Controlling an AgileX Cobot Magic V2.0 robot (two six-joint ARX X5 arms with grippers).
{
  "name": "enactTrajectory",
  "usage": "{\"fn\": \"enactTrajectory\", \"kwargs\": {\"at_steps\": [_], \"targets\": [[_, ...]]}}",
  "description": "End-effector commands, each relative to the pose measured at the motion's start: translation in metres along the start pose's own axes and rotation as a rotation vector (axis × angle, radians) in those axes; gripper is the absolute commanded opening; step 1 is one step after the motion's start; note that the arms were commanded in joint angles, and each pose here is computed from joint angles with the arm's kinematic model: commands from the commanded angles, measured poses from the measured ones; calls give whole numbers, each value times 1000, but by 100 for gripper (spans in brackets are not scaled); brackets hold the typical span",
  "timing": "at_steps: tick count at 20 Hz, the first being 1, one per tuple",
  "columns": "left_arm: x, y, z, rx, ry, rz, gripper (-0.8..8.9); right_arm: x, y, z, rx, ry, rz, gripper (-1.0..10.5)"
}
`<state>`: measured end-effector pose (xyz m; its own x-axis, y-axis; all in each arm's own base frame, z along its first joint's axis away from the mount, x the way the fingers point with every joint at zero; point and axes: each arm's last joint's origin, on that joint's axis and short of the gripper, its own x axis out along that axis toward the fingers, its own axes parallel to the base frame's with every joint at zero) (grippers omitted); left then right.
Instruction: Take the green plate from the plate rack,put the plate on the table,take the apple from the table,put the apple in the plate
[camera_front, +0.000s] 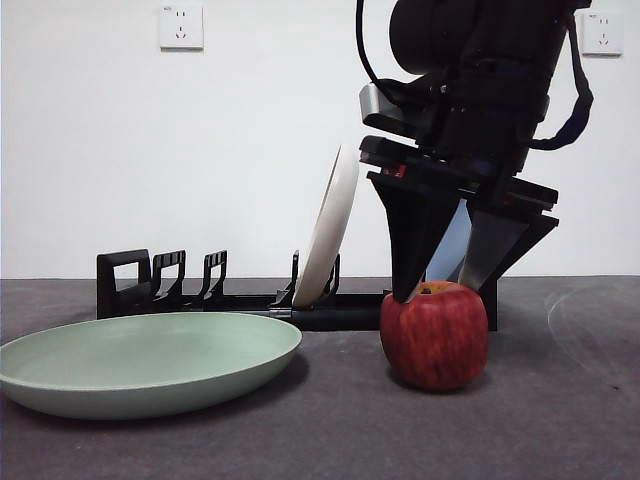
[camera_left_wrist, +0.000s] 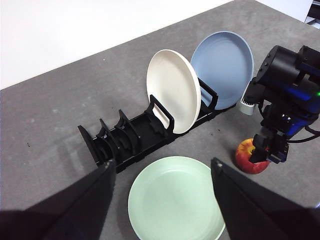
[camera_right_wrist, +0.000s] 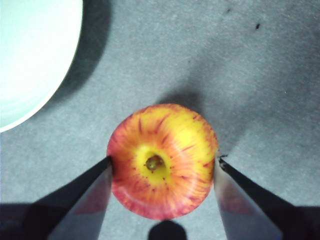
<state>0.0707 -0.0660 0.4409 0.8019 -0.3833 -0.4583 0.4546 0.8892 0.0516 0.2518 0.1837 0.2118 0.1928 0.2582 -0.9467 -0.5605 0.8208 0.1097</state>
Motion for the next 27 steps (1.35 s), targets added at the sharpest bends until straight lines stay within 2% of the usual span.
{"fn": "enactTrajectory", "kwargs": {"at_steps": [1,3,8,15,19,23,27], "targets": [[0,1,-1,0,1,6,322,6,0,-4,-6,39,5,78],[0,1,-1,0,1,6,322,6,0,-3,-10,38,5,25],[0,0,-1,0,2,6,322,6,0,-3,-13,34,-3,-12],[0,0,-1,0,2,7,319,-11,2,9,-15,17,2,-12],[0,0,-1,0,2,6,319,-46,10,33,-46,-63,112,-12],[-1,1,-2,3,8,8,319,-82,32,57,-116,-214,174,-12],[-11,6,-7,-1,0,7,318,-100,68,70,-219,-364,227,-12]]}}
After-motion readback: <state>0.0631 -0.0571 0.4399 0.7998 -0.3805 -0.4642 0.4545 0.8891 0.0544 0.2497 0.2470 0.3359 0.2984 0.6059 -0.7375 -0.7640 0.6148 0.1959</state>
